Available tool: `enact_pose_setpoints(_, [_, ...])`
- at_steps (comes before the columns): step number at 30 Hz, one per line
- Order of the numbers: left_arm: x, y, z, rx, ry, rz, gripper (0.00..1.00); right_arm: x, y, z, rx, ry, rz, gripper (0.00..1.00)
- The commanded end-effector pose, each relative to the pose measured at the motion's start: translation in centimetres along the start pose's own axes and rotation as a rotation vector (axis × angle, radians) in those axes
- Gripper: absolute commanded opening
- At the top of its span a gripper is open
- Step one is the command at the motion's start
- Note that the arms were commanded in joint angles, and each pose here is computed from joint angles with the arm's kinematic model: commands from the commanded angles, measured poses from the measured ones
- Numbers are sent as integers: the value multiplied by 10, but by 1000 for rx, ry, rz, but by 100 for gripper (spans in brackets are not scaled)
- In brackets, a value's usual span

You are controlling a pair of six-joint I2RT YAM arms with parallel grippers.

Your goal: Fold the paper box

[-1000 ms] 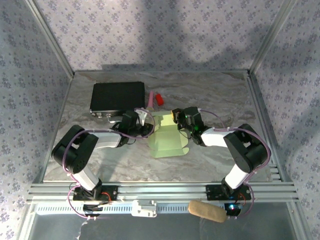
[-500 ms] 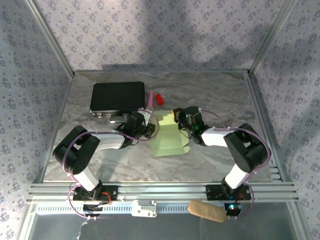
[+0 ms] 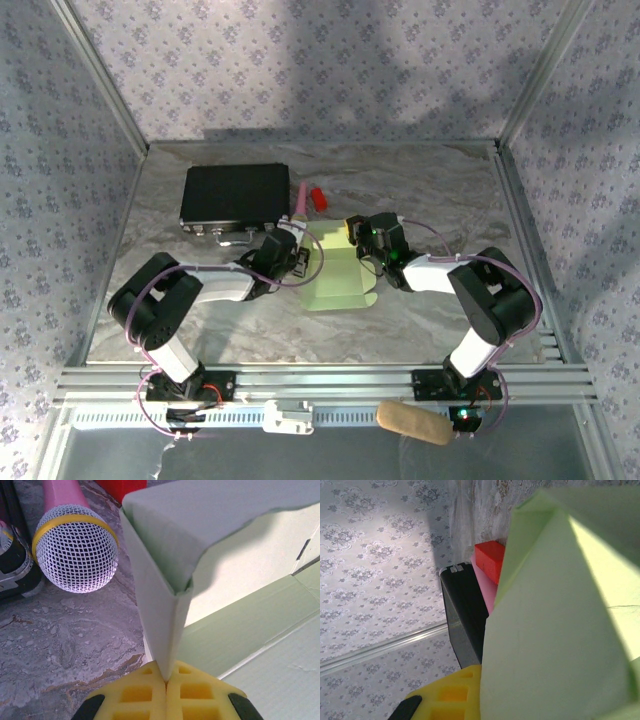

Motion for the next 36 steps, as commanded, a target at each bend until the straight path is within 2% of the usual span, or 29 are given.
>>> enact_pose_setpoints(1, [-2,-10,-11,-17,-22,17,6,-2,-25,2,-14,9,99,0])
enact_pose_setpoints(11, [-6,-9,-20,-32,-6,-13,17,-1,-29,2,5,3,96,0])
enact_pose_setpoints(20, [-10,-9,-24,-30,-1,-20,17,3,-34,5,99,-15,44,0])
enact_pose_setpoints(25, [-9,-8,-25,-28,-3,-29,19,7,-39,2,173,-42,-43,0])
enact_pose_setpoints(36, [-13,-7,-25,-31,3,-37,20,2,-52,4,191,-34,-79,0])
Point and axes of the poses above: each hand's point on the last joint's axis, 136 mm out from that joint toward the fingers, its own x axis back along the fingers, its own y axis along the line the jaws close on, z = x × y, the point moved 3 cm from there along x, back along the fingers, and after that the axes turned 7 degrees about -x, right-handed, at the moved point
